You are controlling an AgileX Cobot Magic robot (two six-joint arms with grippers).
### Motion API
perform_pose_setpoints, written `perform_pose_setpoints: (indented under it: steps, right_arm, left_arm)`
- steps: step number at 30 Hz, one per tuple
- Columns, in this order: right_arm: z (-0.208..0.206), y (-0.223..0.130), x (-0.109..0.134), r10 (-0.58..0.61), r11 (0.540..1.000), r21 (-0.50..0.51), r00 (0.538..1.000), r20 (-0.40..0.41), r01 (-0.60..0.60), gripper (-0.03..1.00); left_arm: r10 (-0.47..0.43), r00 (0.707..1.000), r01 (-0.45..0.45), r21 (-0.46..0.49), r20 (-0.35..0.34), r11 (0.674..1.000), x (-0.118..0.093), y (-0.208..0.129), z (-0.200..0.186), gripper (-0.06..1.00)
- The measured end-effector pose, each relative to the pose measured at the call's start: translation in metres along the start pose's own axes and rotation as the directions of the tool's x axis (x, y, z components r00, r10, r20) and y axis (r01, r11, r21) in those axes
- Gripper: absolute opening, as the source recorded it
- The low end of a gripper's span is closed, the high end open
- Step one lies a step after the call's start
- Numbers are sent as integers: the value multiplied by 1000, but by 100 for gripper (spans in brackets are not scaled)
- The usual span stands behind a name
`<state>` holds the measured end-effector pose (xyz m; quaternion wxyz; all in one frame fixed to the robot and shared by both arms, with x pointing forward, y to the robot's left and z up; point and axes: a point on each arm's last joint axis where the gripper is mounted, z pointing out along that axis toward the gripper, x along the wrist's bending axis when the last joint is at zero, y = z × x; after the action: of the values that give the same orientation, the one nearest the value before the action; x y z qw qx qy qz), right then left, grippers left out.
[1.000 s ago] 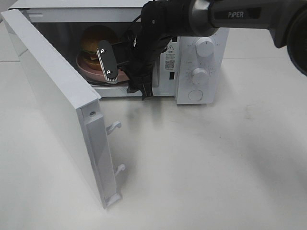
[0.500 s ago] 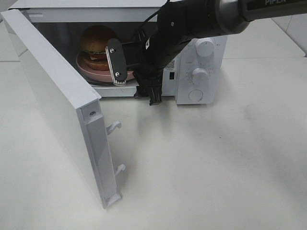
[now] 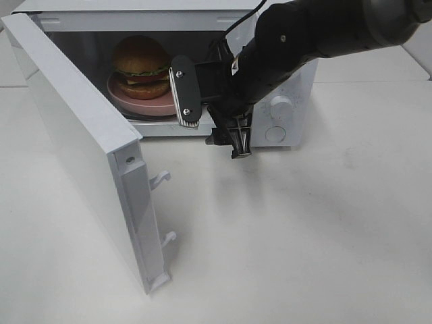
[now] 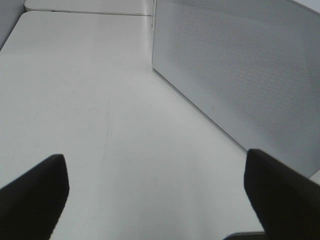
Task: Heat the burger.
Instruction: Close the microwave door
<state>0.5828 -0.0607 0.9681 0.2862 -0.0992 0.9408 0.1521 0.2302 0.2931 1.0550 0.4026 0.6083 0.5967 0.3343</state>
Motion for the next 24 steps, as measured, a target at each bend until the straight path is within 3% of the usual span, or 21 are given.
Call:
perform_pose_setpoints:
  steps: [14, 20, 24]
  right_arm:
    - [-47, -14, 29, 84, 996, -20, 995, 45, -83, 76]
    - [-68, -20, 43, 201, 979, -33, 978, 52, -199, 76]
    - [-84, -24, 53, 332, 943, -46, 942, 54, -330, 76]
  left_arm:
    - [0, 1000, 0, 0, 0, 1000, 0, 0, 0, 87]
    - [0, 1000, 0, 0, 0, 1000, 0, 0, 0, 87]
    - [0, 1000, 0, 0, 0, 1000, 0, 0, 0, 87]
